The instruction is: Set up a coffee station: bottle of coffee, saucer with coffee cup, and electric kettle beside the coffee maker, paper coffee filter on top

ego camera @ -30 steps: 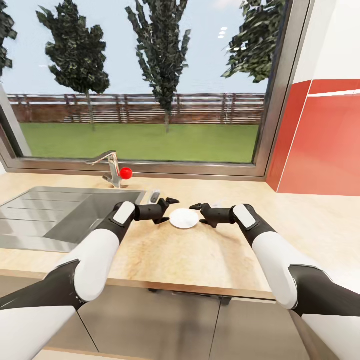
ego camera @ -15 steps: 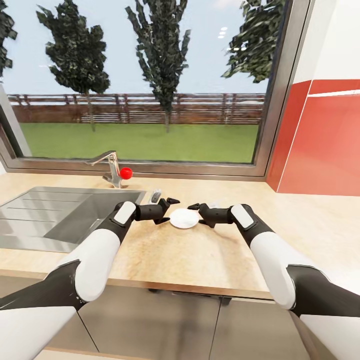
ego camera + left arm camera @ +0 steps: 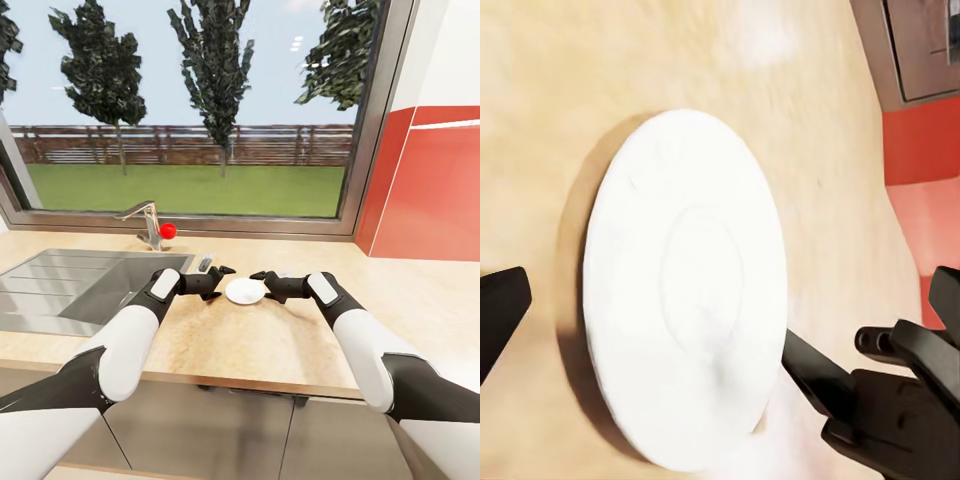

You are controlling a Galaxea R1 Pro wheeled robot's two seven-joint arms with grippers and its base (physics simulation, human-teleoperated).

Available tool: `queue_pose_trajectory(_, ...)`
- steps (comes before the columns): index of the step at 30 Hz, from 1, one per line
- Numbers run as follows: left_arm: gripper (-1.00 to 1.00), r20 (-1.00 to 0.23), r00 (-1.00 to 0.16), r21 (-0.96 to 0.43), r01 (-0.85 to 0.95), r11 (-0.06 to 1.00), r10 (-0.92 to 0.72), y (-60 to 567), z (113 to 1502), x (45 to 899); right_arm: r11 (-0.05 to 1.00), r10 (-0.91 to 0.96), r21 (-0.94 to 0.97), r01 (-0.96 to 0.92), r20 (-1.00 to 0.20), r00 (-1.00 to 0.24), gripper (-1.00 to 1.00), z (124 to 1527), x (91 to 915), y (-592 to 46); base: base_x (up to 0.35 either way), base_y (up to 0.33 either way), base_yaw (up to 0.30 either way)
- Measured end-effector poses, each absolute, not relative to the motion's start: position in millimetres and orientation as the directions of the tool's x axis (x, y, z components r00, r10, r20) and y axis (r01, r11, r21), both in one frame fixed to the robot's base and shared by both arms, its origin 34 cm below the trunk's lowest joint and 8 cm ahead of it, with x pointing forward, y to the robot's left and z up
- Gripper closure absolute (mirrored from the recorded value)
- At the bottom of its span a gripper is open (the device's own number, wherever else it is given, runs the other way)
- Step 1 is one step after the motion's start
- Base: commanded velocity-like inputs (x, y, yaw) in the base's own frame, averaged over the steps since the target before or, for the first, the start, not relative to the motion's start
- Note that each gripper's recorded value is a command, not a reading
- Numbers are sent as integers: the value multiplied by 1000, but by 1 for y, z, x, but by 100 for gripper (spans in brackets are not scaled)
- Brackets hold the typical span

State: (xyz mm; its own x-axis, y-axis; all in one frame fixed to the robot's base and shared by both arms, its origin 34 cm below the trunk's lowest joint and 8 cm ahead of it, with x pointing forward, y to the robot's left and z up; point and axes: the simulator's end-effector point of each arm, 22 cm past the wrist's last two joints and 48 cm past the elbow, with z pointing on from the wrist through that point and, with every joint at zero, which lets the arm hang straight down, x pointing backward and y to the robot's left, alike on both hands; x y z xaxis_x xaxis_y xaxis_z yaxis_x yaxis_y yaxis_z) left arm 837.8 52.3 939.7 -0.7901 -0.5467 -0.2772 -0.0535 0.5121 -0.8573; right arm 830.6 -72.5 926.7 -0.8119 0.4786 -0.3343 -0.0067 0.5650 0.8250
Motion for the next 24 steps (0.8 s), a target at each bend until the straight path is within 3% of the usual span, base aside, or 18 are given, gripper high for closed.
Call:
queue_pose_trajectory(12, -100, -270, -790, -854, -68, 516, -551, 53, 937, 837, 564, 479, 826, -6, -333, -812, -100, 927, 830, -72, 0, 0, 0)
queue_pose_trajectory(24, -100, -277, -791, -797, -127, 591, -545, 64, 917, 835, 564, 479, 826, -6, -333, -812, -100, 926, 830, -72, 0, 0, 0)
